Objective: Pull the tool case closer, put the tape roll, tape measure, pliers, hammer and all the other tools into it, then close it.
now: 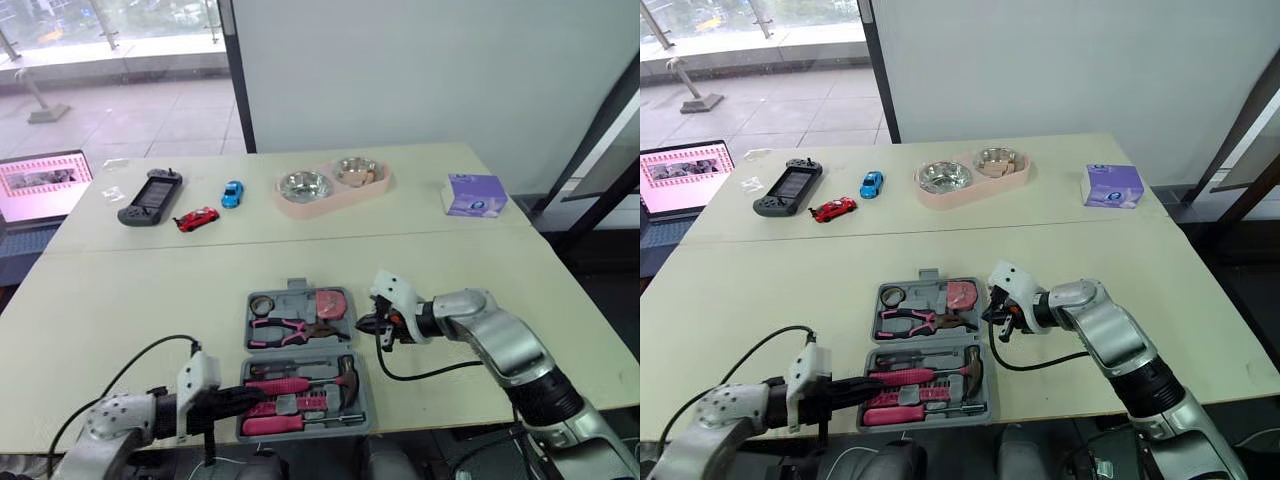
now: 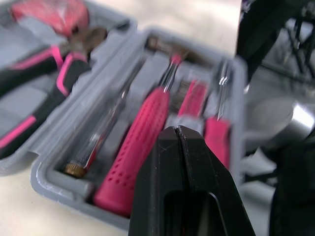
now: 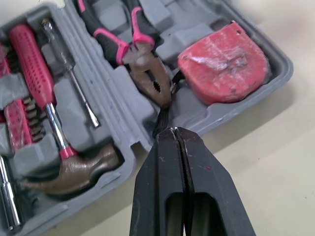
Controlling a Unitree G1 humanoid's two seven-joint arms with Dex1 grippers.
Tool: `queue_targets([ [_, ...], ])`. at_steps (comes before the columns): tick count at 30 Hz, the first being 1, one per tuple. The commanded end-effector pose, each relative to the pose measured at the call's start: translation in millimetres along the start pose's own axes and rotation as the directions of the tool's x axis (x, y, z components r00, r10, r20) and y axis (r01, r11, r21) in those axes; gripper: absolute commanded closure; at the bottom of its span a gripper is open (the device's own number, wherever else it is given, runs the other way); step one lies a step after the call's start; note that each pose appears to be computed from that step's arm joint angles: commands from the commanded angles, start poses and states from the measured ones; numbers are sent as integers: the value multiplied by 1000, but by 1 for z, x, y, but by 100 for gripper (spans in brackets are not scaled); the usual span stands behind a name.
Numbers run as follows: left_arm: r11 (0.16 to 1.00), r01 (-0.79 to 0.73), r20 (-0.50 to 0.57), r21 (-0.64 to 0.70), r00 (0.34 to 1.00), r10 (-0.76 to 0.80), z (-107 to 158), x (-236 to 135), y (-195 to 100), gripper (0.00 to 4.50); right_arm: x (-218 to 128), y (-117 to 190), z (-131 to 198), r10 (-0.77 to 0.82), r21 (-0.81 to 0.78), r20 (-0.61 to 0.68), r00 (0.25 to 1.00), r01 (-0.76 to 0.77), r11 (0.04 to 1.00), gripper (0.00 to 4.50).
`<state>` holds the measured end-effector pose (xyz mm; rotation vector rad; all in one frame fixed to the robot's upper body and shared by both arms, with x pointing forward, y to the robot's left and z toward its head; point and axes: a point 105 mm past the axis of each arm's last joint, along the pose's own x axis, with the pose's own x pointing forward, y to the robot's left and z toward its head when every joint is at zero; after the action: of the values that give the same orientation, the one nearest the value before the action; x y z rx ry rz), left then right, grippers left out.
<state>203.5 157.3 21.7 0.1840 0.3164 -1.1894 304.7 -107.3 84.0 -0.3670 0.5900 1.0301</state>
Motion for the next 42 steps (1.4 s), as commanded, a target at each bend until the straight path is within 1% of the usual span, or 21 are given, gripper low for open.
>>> queue_targets([
  [1, 998, 34, -85, 44, 996, -30, -24, 4, -5, 450, -4, -8, 13, -42, 23, 43, 998, 41, 999, 392],
  [2, 998, 44, -122, 53, 992, -37, -33, 5, -6, 450, -3, -10, 12, -46, 34, 37, 998, 45, 998, 368],
  [3, 998, 48, -146, 48, 989, -41, -40, 5, -7, 450, -2, -10, 13, -42, 50, 35, 998, 40, 998, 323],
  [4, 998, 48, -163, 41, 986, -40, -44, 4, -7, 450, -1, -12, 13, -44, 74, 31, 999, 41, 996, 271],
  [5, 997, 60, -180, 39, 982, -52, -48, 3, -8, 450, 0, -14, 13, -51, 91, 27, 998, 48, 995, 210],
  [6, 997, 70, -202, 42, 977, -60, -52, 2, -10, 450, 1, -16, 13, -58, 109, 23, 998, 55, 993, 173],
  [8, 996, 79, -224, 35, 972, -69, -57, 1, -12, 450, 5, -22, 14, -77, 161, 28, 997, 71, 984, 70],
  [9, 997, 78, -226, 27, 972, -70, -58, 1, -12, 450, 6, -24, 15, -84, 192, 33, 996, 76, 979, 10],
  [13, 997, 70, -235, 13, 970, -65, -62, 0, -14, 450, 17, -33, 17, -97, 293, 50, 994, 78, 953, 10],
  [17, 997, 73, -228, 19, 971, -67, -55, 0, -15, 450, 30, -40, 16, -111, 389, 59, 992, 80, 918, 10],
  [23, 996, 81, -240, 27, 968, -72, -49, -2, -16, 450, 49, -40, 4, -98, 390, 10, 995, 86, 917, 10],
  [27, 996, 79, -243, 32, 968, -69, -45, -2, -13, 450, 59, -37, 4, -66, 410, 29, 997, 48, 911, 10],
  [28, 996, 79, -243, 31, 967, -69, -44, -2, -12, 450, 61, -37, 6, -57, 419, 41, 998, 35, 907, 10],
  [30, 996, 86, -250, 36, 965, -74, -44, -2, -11, 450, 67, -30, 13, -2, 474, 96, 995, -44, 880, 10],
  [32, 995, 89, -255, 40, 964, -76, -43, -2, -10, 450, 71, -24, 15, 45, 502, 118, 992, -98, 859, 10],
  [37, 995, 88, -260, 45, 963, -74, -43, -1, -8, 450, 80, -18, 14, 98, 561, 147, 984, -164, 811, 10],
  [40, 995, 93, -262, 47, 962, -78, -44, -1, -10, 450, 82, -13, 20, 133, 583, 194, 972, -223, 782, 10],
  [42, 995, 91, -265, 47, 961, -76, -46, -1, -10, 450, 81, -16, 32, 127, 600, 258, 958, -262, 756, 10],
])
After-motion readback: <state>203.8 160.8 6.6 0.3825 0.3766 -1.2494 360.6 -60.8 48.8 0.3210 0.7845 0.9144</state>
